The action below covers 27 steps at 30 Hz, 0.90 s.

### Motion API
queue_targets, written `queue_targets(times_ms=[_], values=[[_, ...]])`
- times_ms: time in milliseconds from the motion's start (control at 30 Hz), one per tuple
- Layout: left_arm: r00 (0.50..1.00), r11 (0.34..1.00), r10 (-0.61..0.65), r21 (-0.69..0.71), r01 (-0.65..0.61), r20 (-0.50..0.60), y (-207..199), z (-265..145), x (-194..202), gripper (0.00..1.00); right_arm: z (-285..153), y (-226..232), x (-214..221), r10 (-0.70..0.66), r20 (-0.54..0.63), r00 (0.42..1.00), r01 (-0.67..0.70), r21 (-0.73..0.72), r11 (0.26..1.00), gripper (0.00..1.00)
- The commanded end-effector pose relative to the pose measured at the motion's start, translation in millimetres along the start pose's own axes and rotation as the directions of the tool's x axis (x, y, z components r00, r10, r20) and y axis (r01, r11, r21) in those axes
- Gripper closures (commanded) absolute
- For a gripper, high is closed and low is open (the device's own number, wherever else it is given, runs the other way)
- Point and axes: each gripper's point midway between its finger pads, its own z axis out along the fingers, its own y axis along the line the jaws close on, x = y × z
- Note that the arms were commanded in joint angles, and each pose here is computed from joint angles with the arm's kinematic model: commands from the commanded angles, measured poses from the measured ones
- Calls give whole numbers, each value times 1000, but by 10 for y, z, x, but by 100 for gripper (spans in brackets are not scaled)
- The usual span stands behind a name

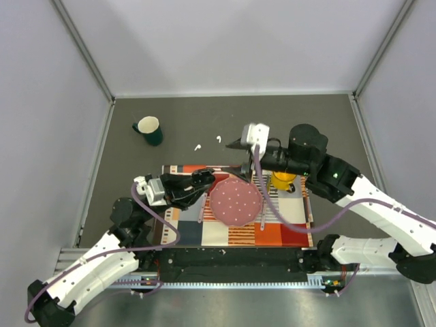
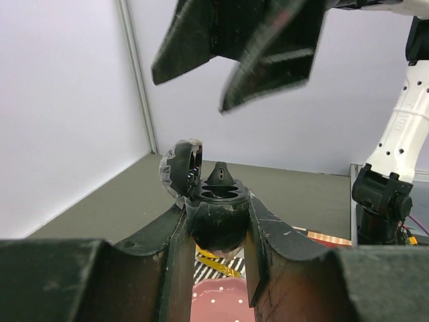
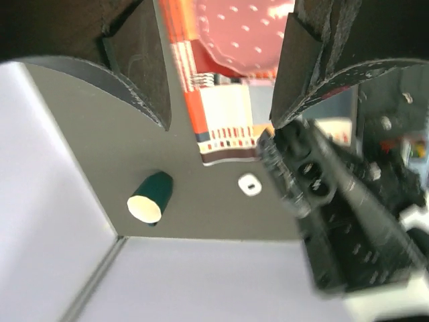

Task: Insert the wireless bluetooth earbuds into the charging case
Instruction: Place the earbud in the charging case, then adjust the earbud with the charging case.

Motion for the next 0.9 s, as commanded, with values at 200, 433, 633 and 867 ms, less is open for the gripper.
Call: queue_targets(times_ms=[200,433,633,867], values=[[990,993,109,-47,-106,84,116,60,-229,100,146,-340,-403,883,166,439,-877,-133,461,45],[985,989,144,-54,-140,90,169,140,-284,100,192,-81,-338,970,84,230,-918,-311,245,39],[982,985,162,-83,-154,102,220,145,-339,100,207,-65,-280,976,71,205,-929,-299,217,29],[973,976,205,-98,-194,110,261,166,-397,100,302,-2,-171,992,-8,126,-946,-302,118,19]])
